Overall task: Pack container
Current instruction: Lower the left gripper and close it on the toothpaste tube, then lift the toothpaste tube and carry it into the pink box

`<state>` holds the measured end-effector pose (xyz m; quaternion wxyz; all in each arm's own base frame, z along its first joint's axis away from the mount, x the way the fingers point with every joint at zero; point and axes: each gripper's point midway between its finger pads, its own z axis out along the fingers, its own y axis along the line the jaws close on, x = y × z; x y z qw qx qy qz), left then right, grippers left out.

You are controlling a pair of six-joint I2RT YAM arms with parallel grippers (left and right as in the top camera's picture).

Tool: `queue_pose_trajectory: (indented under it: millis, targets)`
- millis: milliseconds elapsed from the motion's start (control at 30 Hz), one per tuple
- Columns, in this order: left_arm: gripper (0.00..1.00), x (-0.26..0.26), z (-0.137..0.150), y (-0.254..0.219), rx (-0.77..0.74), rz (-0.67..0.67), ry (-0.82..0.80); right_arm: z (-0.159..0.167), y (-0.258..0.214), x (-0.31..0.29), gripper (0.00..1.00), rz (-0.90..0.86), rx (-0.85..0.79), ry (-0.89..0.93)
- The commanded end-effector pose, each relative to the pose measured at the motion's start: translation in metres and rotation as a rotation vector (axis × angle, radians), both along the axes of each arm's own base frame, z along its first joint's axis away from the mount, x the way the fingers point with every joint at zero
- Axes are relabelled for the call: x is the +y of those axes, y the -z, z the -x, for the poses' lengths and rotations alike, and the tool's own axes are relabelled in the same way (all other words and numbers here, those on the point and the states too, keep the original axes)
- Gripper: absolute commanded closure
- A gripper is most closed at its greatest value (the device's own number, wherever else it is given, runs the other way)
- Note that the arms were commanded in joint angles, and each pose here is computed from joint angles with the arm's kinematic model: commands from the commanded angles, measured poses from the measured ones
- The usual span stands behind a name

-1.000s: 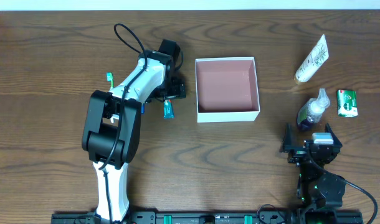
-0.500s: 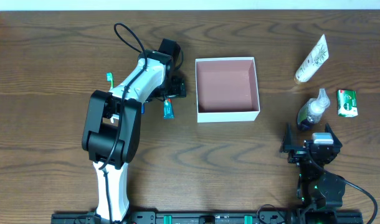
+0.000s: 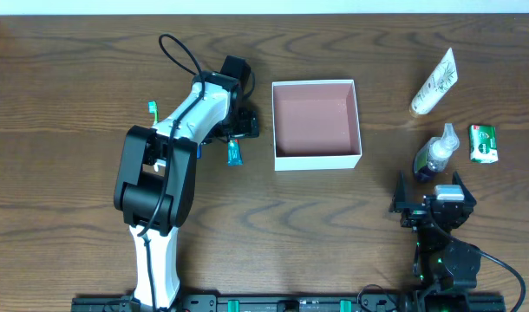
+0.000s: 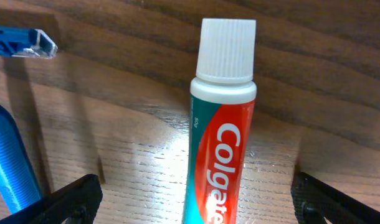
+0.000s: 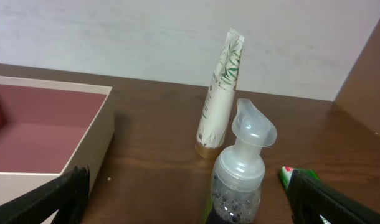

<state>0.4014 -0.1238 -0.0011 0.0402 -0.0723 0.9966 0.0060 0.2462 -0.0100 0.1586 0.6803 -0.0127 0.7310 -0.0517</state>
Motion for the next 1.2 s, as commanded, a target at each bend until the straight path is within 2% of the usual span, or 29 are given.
queue_pose_trajectory:
  millis: [0,200,400,733,833,967,1167]
  targets:
    - [0.02,0.005,0.008,0.008,0.03,-0.017,0.003,0.0,0.001,0.002,0.01,0.013,0.001,-0.012]
    - [0.0,0.005,0.008,0.008,0.03,-0.016,0.003,0.0,0.001,0.002,0.01,0.013,0.001,-0.012]
    - [0.21,0.005,0.008,0.008,0.03,-0.016,0.003,0.0,0.001,0.002,0.01,0.013,0.001,-0.011]
    - [0.66,0.003,0.003,0.001,0.009,-0.009,0.003,0.0,0.001,0.002,0.01,0.013,0.001,-0.012]
    - [0.71,0.002,0.0,-0.005,-0.008,-0.004,0.003,0.0,0.001,0.002,0.01,0.013,0.001,-0.012]
    - [0.85,0.002,-0.002,-0.01,-0.021,0.0,0.003,0.0,0.001,0.002,0.01,0.013,0.001,-0.011]
    - [0.88,0.0,-0.005,-0.022,-0.049,0.01,0.003,0.0,0.001,0.002,0.01,0.013,0.001,-0.012]
